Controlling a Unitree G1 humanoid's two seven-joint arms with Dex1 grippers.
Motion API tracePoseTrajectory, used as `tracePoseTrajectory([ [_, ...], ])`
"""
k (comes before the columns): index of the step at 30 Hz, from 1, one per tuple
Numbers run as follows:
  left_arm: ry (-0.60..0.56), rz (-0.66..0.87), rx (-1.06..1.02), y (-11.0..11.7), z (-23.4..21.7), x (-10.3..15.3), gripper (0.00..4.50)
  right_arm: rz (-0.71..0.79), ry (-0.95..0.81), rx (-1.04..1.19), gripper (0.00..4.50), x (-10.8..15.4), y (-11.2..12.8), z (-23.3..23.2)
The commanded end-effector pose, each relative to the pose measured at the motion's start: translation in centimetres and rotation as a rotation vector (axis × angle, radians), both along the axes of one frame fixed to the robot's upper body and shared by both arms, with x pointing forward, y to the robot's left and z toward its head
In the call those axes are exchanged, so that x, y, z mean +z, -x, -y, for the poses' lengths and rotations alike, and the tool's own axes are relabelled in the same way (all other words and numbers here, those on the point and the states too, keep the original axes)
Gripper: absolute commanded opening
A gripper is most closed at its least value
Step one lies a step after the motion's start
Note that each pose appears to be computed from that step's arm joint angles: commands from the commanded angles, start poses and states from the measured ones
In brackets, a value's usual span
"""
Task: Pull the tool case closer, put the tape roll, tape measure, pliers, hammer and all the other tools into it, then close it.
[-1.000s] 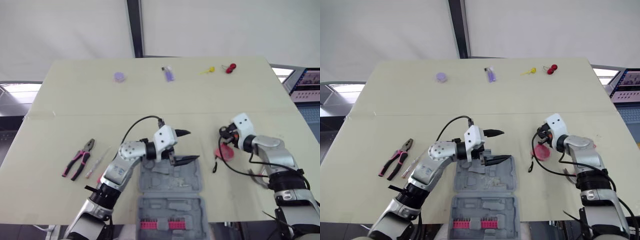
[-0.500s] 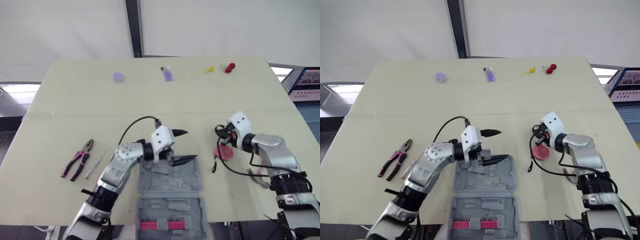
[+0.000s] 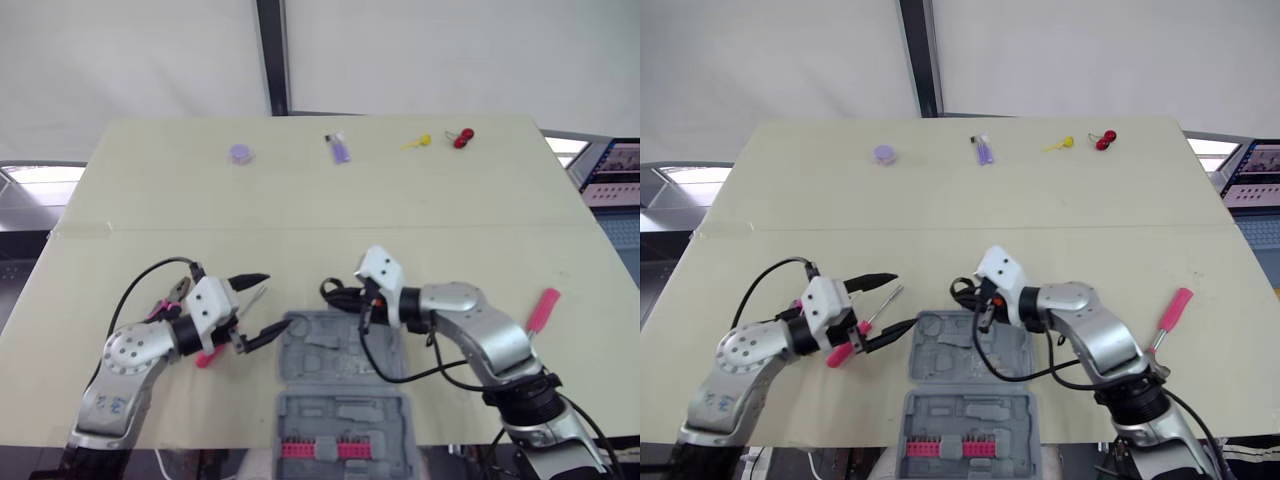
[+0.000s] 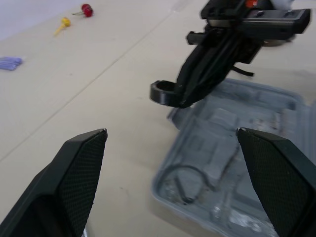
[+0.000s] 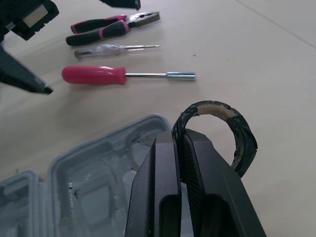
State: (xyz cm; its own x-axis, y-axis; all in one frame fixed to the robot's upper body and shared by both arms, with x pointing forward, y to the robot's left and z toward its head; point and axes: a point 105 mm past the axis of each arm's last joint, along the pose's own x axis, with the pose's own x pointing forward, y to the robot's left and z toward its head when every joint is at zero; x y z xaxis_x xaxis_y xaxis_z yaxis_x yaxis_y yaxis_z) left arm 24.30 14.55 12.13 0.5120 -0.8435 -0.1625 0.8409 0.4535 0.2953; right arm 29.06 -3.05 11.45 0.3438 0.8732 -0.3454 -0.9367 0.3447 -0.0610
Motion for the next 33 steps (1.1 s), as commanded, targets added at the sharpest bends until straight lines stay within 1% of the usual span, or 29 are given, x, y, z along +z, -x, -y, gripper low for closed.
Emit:
tracePoseTrajectory([
  [1,-0.025,0.039,-0.041,1.8,-0.7,0.6,4.50,0.032,0.005,0.024,0.17,0.4,0.5,-1.4],
  [5,-0.019,0.025,-0.032,3.3,-1.9,-0.6,4.50,0.021,0.028,0.036,0.17,-0.3,0.5,-2.4],
  [9,0.057,0.020,0.011,4.3,-2.3,-1.2,4.50,0.008,0.056,0.068,0.17,-1.2,0.9,-3.4],
  [13,0.093,-0.002,0.042,5.1,-2.3,-1.7,4.50,-0.006,0.059,0.089,0.17,-1.5,1.4,-4.2],
  [22,0.127,-0.028,0.107,5.3,-2.9,-2.3,4.50,-0.014,0.097,0.105,0.17,-2.5,1.4,-4.7],
  [33,0.119,-0.026,0.126,5.2,-3.1,-2.9,4.50,-0.018,0.102,0.101,0.17,-3.0,1.2,-5.0],
])
